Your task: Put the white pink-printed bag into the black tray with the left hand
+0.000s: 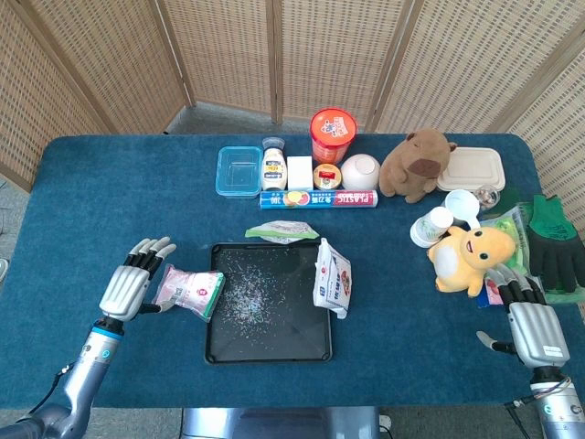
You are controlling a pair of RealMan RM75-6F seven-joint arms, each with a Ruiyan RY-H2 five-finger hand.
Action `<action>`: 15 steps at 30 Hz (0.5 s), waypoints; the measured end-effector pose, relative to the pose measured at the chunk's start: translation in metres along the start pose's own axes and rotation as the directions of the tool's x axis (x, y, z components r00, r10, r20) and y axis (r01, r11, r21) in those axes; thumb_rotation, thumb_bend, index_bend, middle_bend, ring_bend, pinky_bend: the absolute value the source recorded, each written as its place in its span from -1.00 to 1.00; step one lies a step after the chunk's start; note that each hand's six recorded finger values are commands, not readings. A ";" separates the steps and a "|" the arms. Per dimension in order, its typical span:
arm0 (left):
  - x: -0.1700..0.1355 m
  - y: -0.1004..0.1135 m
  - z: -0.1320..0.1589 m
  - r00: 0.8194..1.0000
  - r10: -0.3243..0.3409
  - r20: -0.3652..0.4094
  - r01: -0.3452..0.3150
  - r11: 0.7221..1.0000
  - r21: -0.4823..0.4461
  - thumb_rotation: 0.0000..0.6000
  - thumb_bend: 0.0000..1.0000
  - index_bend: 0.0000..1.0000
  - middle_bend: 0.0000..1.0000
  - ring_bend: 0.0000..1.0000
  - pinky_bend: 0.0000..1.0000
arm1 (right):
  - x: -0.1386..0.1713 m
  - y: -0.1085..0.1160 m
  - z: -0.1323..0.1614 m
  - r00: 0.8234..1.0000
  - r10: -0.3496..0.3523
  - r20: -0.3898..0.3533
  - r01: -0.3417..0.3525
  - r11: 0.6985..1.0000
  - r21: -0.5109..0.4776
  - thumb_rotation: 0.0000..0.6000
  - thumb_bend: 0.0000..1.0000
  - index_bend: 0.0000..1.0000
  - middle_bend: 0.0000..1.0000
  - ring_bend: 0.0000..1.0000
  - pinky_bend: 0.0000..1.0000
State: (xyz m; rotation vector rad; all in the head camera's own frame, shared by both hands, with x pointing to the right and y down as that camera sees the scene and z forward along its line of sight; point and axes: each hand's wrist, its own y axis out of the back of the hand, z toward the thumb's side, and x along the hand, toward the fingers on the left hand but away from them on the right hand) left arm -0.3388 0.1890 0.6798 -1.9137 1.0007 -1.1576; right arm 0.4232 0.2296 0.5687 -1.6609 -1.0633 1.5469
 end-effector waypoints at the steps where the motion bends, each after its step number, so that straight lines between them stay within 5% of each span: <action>1: -0.002 0.003 0.000 1.000 0.003 0.002 -0.003 1.000 0.005 0.86 -1.00 -1.00 -1.00 -1.00 -0.88 | 0.000 0.000 0.000 1.000 0.000 0.000 0.000 1.000 0.000 1.00 -1.00 -0.99 -1.00 -1.00 -0.85; 8: -0.021 0.026 -0.012 1.000 -0.015 -0.005 0.016 0.997 0.073 0.86 -1.00 -1.00 -1.00 -1.00 -0.88 | 0.001 0.001 0.001 1.000 0.000 -0.002 0.000 1.000 -0.002 1.00 -1.00 -0.99 -1.00 -1.00 -0.85; 15: -0.058 0.065 -0.041 0.993 -0.009 -0.115 0.029 0.985 0.168 0.99 -1.00 -1.00 -1.00 -1.00 -0.88 | 0.002 0.004 0.001 1.000 -0.012 -0.004 0.012 1.000 -0.006 1.00 -1.00 -0.99 -1.00 -1.00 -0.85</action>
